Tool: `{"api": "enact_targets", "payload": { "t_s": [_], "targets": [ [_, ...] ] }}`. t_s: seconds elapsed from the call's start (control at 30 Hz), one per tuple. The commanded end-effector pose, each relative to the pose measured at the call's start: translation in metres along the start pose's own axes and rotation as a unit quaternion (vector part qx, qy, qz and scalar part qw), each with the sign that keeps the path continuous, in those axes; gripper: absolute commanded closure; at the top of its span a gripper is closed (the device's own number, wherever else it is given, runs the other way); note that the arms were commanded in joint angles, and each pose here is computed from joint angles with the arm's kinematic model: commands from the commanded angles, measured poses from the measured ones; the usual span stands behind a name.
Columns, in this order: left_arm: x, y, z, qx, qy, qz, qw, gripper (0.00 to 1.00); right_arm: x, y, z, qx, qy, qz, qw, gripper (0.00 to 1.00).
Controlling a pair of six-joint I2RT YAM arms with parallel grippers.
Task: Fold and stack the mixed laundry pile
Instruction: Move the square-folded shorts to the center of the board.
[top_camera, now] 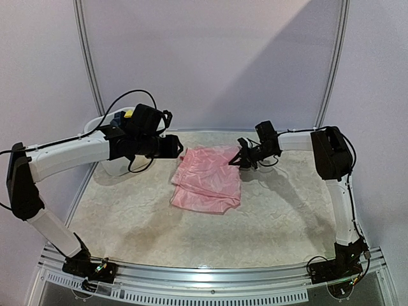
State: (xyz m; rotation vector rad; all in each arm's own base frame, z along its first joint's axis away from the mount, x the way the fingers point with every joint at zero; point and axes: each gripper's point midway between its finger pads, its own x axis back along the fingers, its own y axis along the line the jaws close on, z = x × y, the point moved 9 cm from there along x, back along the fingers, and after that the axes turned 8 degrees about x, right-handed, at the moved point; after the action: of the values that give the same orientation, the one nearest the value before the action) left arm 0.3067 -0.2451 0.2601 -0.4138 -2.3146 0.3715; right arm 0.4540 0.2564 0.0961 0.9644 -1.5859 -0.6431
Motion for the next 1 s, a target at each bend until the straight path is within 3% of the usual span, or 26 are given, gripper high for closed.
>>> {"api": "enact_targets", "payload": {
  "t_s": [0.0,0.27,0.57,0.97],
  "targets": [
    [0.01,0.01,0.001,-0.019,0.008,-0.03,0.999,0.54,0.044,-0.014,-0.024,-0.001,-0.035,0.02,0.999,1.0],
    [0.016,0.008,0.0,-0.009,0.01,-0.018,1.0,0.54,0.113,-0.059,-0.053,0.004,-0.061,0.078,0.995,1.0],
    [0.009,0.013,0.008,-0.01,0.02,-0.027,0.999,0.54,0.167,-0.108,-0.053,-0.02,-0.07,0.112,0.991,1.0],
    [0.006,0.013,0.011,-0.004,0.026,-0.025,0.999,0.54,0.246,-0.175,-0.025,-0.142,-0.206,0.113,0.962,1.0]
  ]
}}
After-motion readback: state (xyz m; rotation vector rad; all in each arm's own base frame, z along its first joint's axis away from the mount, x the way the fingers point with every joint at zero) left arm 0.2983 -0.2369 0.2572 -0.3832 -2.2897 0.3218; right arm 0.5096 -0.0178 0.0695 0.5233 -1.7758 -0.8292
